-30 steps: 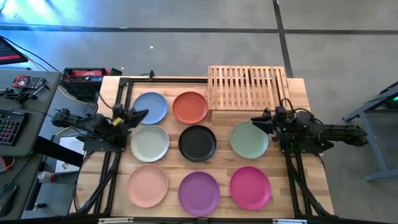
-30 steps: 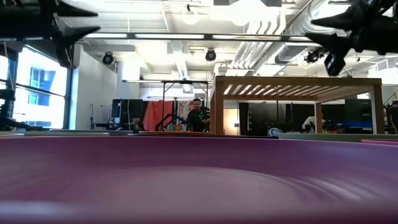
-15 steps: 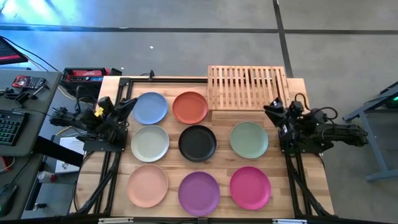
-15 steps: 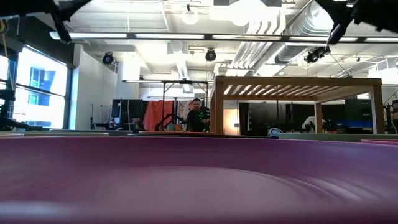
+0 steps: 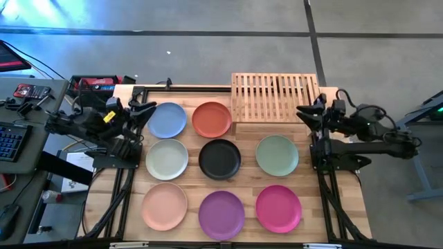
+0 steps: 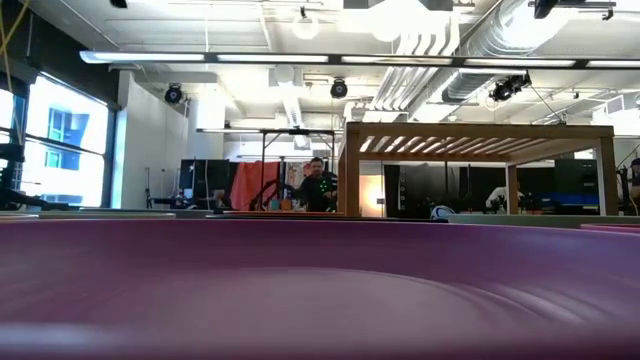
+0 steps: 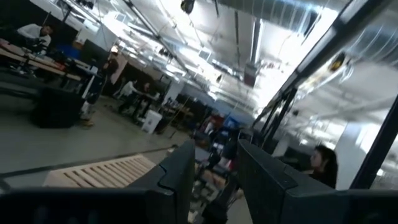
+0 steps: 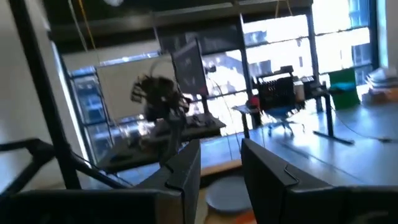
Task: Place and stack plates onto a shelf
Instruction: Put the green plate on the shelf
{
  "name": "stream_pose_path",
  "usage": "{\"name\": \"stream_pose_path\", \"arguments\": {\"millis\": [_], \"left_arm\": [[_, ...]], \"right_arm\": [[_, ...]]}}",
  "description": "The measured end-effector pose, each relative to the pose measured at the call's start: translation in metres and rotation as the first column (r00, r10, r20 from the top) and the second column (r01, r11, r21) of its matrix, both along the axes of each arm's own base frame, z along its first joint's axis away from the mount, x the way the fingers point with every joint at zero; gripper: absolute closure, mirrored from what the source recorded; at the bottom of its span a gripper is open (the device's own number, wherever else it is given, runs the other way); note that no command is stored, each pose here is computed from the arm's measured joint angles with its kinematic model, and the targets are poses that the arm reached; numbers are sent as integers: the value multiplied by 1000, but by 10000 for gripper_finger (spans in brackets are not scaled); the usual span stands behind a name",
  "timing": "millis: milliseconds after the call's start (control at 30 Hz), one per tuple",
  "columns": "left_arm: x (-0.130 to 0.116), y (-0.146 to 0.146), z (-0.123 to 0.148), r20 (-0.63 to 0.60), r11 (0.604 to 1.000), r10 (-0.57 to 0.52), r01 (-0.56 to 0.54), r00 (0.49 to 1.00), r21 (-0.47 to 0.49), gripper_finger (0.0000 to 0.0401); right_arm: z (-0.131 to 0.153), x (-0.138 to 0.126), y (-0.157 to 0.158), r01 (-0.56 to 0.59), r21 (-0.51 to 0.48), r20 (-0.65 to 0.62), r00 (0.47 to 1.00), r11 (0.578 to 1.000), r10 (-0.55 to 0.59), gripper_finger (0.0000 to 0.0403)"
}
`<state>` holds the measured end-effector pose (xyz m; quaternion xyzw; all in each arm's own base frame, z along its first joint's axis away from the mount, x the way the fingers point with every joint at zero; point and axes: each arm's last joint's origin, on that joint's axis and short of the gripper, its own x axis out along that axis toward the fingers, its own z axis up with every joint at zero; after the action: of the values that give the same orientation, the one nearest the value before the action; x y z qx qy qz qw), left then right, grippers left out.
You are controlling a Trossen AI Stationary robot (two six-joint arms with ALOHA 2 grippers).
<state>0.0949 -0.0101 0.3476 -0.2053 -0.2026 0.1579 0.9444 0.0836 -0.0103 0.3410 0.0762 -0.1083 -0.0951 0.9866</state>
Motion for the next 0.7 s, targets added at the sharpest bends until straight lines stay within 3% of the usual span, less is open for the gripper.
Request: {"name": "stream_pose_path", "arguments": {"millis": [200,433,700], "left_arm": [[10,-3,16,-119,999,4,1,993,36,293],[18,-5,12,-253,997,10,9,967,74,293],[22,-7,-2,-366,998,-26,48,930,52,293]], "right_arm": [[17,16,-1,-5,113,-176,984,994,25,300],[19,45,-2,11,304,-384,917,953,112,300],[-6,81,0,60,588,-488,822,807,295,300]]}}
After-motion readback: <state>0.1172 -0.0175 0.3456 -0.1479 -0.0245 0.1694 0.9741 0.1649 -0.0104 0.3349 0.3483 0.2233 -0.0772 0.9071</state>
